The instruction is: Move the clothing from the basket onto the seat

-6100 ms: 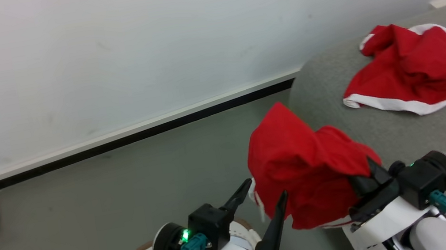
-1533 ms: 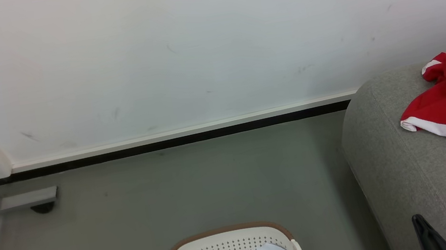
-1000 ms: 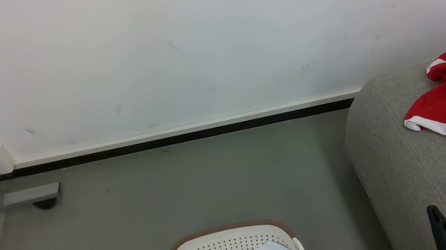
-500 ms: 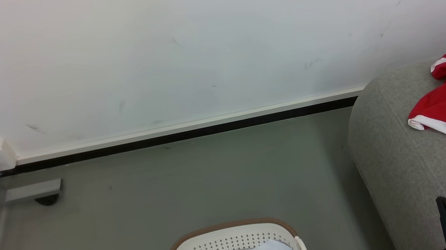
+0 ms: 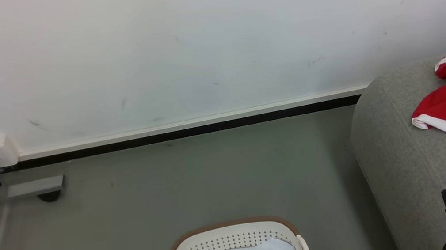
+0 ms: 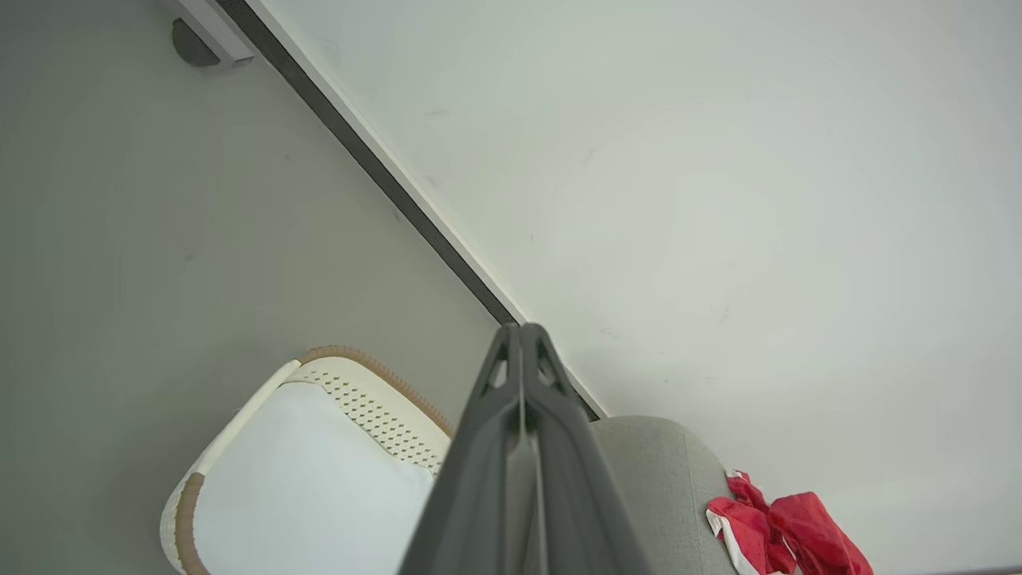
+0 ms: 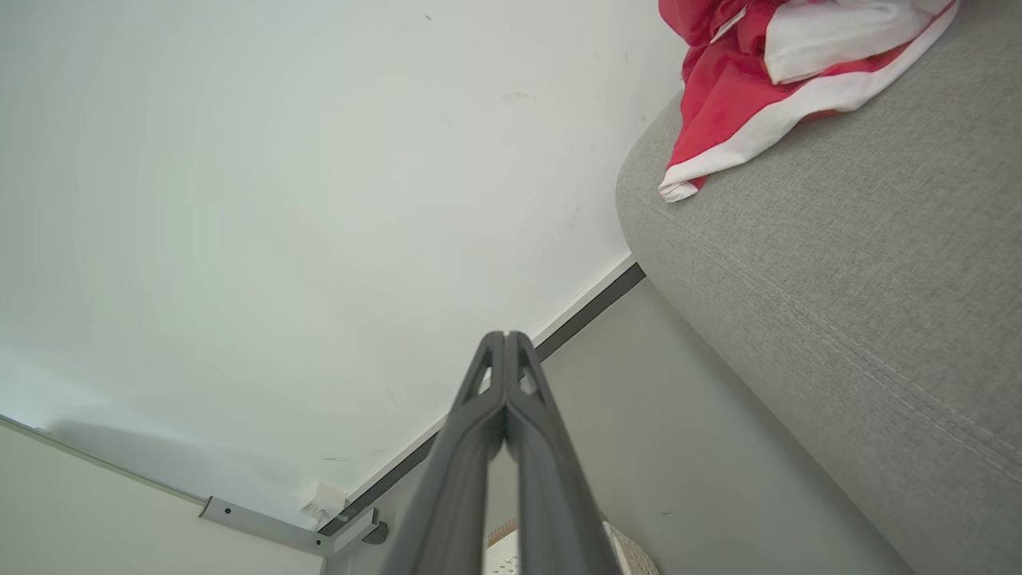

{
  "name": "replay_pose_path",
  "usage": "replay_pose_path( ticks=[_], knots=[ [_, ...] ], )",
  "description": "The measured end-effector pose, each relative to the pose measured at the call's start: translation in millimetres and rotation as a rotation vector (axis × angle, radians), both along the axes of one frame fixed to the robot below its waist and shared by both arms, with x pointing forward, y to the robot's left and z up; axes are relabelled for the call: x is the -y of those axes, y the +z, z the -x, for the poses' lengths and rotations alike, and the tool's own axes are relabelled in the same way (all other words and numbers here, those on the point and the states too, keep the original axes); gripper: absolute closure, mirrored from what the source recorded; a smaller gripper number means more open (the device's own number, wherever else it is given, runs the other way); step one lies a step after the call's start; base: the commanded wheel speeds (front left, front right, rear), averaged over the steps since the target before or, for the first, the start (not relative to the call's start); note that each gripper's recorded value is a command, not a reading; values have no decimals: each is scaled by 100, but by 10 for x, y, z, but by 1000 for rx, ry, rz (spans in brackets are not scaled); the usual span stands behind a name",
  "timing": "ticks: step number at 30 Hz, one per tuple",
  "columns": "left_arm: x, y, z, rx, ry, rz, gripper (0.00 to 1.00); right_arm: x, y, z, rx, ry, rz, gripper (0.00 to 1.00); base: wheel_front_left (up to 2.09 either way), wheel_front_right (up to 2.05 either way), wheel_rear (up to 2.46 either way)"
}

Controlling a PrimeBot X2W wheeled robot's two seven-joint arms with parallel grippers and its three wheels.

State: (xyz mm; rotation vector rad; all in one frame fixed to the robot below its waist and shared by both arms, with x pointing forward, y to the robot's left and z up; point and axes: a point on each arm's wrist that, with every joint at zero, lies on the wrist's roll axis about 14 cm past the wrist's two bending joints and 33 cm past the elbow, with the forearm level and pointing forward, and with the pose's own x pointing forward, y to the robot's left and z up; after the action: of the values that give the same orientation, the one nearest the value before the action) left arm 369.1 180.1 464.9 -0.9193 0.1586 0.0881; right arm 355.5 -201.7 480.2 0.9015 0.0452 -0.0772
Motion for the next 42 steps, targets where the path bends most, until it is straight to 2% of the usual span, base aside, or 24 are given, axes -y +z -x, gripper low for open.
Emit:
replay_pose_path(
  ticks=[20, 42],
  knots=[
    [-43, 108, -71, 36, 20, 226, 100, 8, 93, -119, 25, -7, -226, 100, 0, 0, 0],
    [-98, 235, -135, 85, 37, 426, 100, 3, 145, -206, 42, -1, -433, 100, 0, 0, 0]
  ],
)
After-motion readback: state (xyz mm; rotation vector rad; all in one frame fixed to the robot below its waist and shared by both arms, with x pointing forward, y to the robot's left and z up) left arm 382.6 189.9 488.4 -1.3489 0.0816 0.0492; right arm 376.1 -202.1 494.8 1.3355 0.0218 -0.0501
